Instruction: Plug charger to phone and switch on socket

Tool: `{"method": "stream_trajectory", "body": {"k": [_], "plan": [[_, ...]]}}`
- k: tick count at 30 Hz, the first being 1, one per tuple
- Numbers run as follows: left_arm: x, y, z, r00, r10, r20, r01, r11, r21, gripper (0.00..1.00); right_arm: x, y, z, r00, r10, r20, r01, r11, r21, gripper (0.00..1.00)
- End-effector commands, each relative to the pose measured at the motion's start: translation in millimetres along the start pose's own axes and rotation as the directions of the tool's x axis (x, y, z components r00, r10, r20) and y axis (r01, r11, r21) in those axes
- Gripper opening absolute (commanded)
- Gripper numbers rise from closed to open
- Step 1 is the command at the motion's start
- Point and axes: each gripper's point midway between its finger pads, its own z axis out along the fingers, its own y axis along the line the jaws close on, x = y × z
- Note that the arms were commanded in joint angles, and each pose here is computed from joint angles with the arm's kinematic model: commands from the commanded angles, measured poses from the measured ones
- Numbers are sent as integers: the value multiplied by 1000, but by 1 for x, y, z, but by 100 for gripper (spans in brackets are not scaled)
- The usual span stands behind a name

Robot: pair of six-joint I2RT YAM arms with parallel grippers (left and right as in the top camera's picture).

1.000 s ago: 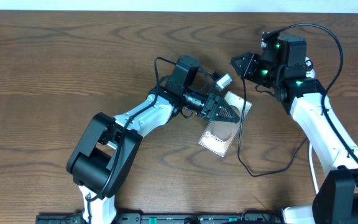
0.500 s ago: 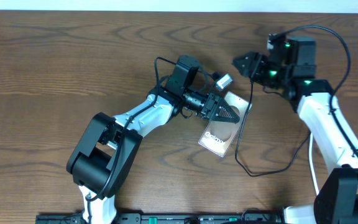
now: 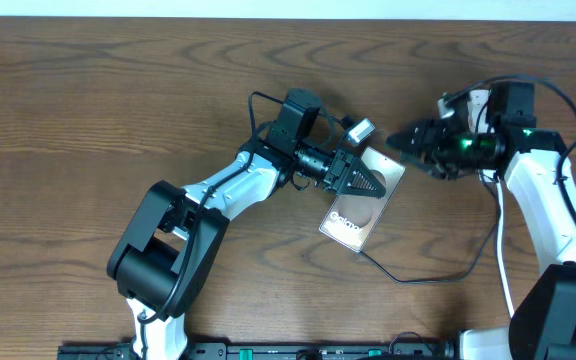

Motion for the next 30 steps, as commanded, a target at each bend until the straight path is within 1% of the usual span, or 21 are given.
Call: {"method": "stream_trajectory", "body": {"k": [1,4,7,12,17,20,21,24,27,30], "plan": [[-2,-27,-2,998,59,-25,-58,997,42,8,5,-5,2,997,-77,-19,77,997,20,53],[-9,-25,-13,997,71,5,-72,997,31,7,-8,-29,0,994,-107,34,100,981,168,56],[-18,-20,-32,996,68,54,-69,998,11,7,-18,-35,-2,988,-136,70,118,968,223,59],[-33,-13,-71,987,63,147,-60,998,-24,7,-21,-19,9,983,-165,84,144,965,219,59],[-44,-7,-107,972,60,228,-50,997,-53,8,-28,7,20,966,-235,110,184,919,348,61],[-47,-5,-122,964,60,261,-45,997,-63,8,-30,20,29,963,-248,107,191,906,378,63],[-48,-4,-126,961,60,270,-44,997,-66,7,-30,21,34,966,-237,103,182,908,377,63],[-50,-3,-138,953,60,295,-40,996,-76,8,-27,3,61,986,-159,56,126,913,387,64],[-50,-2,-140,952,60,299,-39,996,-77,7,-12,-10,90,995,-83,-54,96,939,331,64],[-50,-2,-140,952,60,299,-39,996,-77,7,-1,-32,105,991,-9,-133,53,941,333,66]]}}
